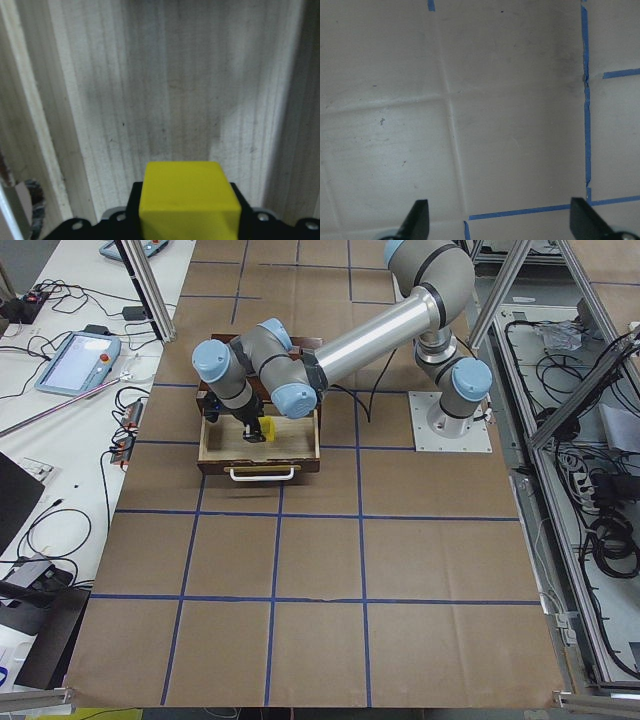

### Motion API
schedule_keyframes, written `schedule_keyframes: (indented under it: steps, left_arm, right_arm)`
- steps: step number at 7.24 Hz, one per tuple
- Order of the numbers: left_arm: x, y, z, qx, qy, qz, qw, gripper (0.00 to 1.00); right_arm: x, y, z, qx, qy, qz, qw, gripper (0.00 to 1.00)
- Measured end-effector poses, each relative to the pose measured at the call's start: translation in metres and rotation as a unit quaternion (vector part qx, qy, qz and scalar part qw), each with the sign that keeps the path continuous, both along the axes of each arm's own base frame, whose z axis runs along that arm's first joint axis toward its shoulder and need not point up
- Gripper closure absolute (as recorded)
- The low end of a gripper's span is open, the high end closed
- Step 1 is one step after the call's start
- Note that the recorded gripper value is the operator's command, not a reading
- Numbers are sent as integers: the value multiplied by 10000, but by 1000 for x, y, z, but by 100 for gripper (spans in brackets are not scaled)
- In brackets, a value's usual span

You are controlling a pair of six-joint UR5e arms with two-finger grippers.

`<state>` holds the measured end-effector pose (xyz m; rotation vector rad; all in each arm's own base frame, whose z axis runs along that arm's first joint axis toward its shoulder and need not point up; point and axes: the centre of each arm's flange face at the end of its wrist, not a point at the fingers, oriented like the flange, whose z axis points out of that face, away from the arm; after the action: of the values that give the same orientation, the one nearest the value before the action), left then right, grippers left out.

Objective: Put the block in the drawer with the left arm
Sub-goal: 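Carry the yellow cube over the open drawer and release it inside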

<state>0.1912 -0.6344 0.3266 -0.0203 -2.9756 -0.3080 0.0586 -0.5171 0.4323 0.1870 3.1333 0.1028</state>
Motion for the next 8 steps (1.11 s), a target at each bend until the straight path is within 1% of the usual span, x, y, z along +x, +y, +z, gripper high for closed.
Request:
schedule_keyframes:
  steps: [1,4,5,7,8]
  left_arm:
    - [-1,-1,-7,8,54,31,10000,96]
    - [5,-8,-20,-96,28,47,9999,91]
    - [6,-10,-25,-89,33,48,9999,78]
    - [6,-10,-28,-76,38,48,10000,28]
    - [6,-10,-29,-68,38,47,10000,14]
  right_arm:
    - [0,0,0,0,0,3,10000,0]
    - [0,0,0,-1,0,4,10000,0]
    - [0,0,0,-2,0,1,10000,0]
    - [0,0,0,-1,0,4,10000,0]
    - [0,0,0,0,0,6,10000,0]
